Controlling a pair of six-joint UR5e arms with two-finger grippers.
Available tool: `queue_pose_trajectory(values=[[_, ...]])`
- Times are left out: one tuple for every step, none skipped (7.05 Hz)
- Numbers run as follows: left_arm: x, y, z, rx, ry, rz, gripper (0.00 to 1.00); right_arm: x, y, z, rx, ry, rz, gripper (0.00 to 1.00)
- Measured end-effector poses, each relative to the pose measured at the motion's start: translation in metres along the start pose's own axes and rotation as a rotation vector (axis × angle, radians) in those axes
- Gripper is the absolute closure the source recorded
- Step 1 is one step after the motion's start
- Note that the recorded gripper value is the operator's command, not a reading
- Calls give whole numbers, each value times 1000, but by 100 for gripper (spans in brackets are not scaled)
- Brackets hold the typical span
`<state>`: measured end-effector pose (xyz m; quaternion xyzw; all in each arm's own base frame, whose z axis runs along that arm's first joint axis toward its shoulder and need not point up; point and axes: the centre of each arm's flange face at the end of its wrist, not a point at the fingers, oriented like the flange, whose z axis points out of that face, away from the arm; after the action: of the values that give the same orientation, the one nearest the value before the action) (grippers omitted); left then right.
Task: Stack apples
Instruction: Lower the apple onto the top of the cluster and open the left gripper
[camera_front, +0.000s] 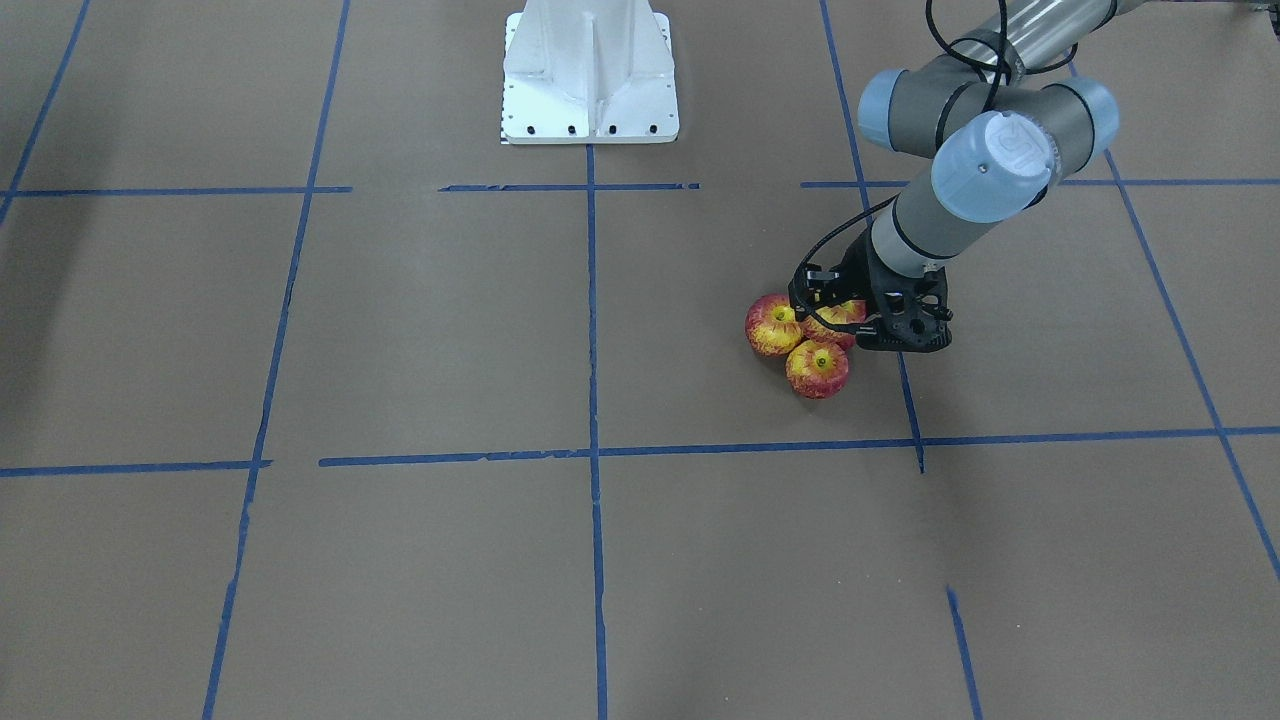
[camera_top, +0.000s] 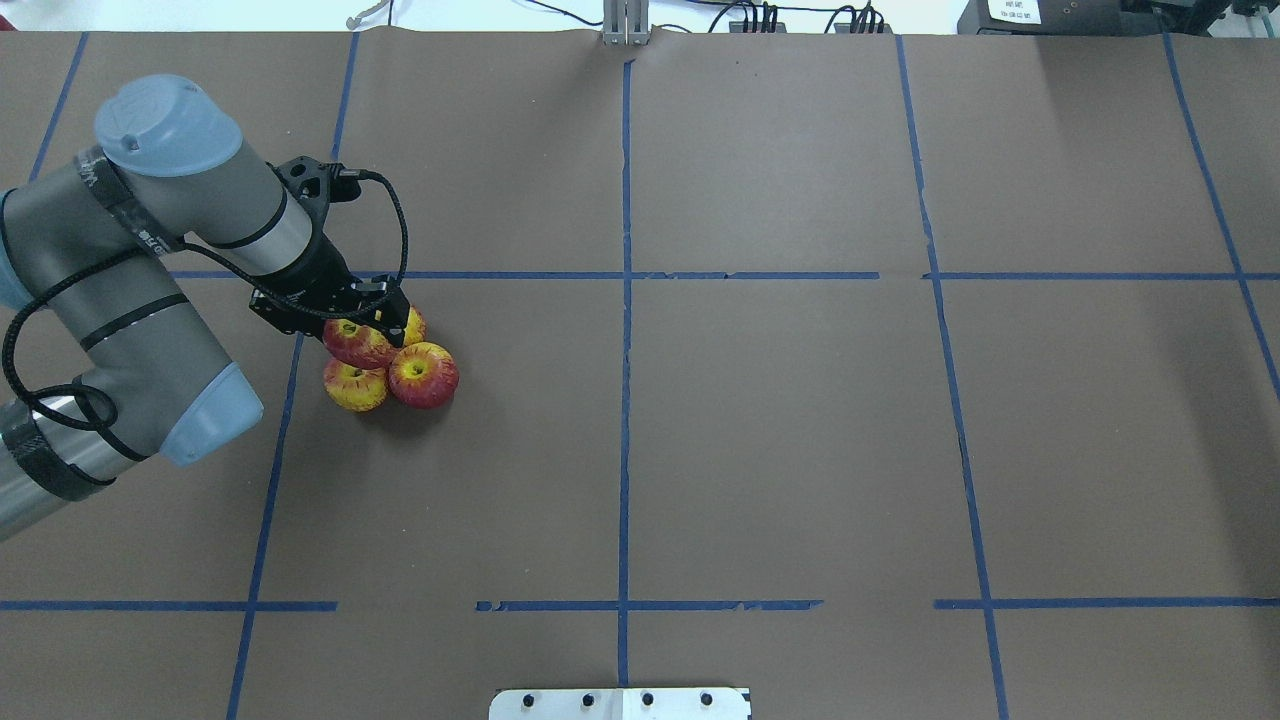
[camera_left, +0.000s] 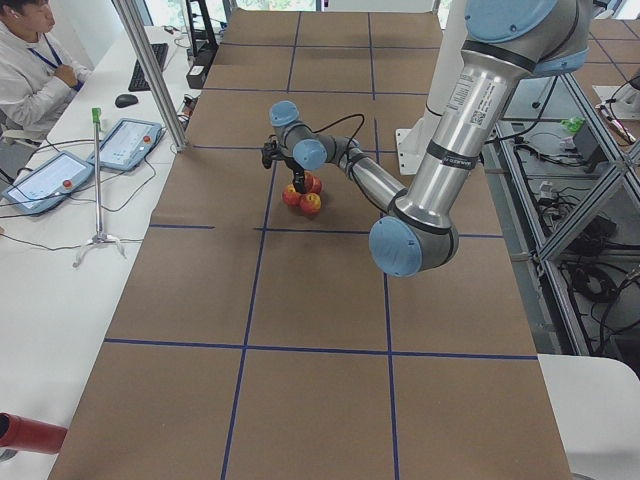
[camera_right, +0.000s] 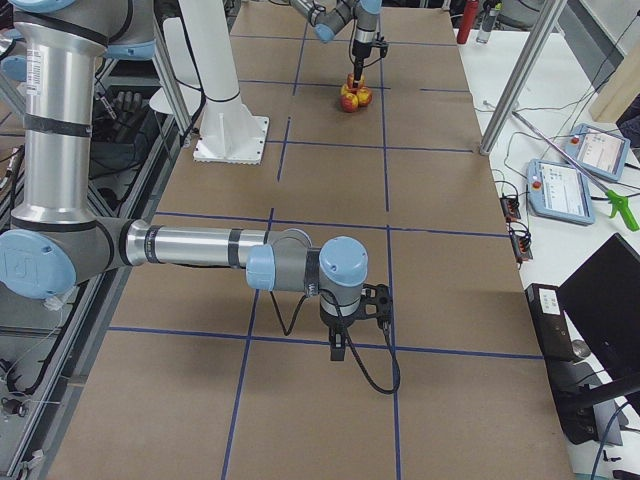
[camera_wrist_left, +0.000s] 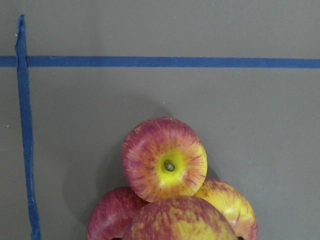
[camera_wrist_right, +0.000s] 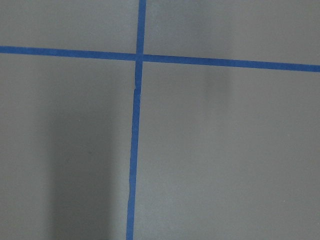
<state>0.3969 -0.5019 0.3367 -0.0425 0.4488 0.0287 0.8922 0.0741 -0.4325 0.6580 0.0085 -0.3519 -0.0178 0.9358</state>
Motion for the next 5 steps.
queue_pose_trajectory(values=[[1,1,3,-4,-2,1,100,0,0,0,0,0,0,0],[2,2,5,-9,-3,2,100,0,0,0,0,0,0,0],[3,3,8,-12,-4,3,100,0,0,0,0,0,0,0],[4,4,9,-15,-5,5,100,0,0,0,0,0,0,0],[5,5,11,-18,-5,6,100,0,0,0,0,0,0,0]])
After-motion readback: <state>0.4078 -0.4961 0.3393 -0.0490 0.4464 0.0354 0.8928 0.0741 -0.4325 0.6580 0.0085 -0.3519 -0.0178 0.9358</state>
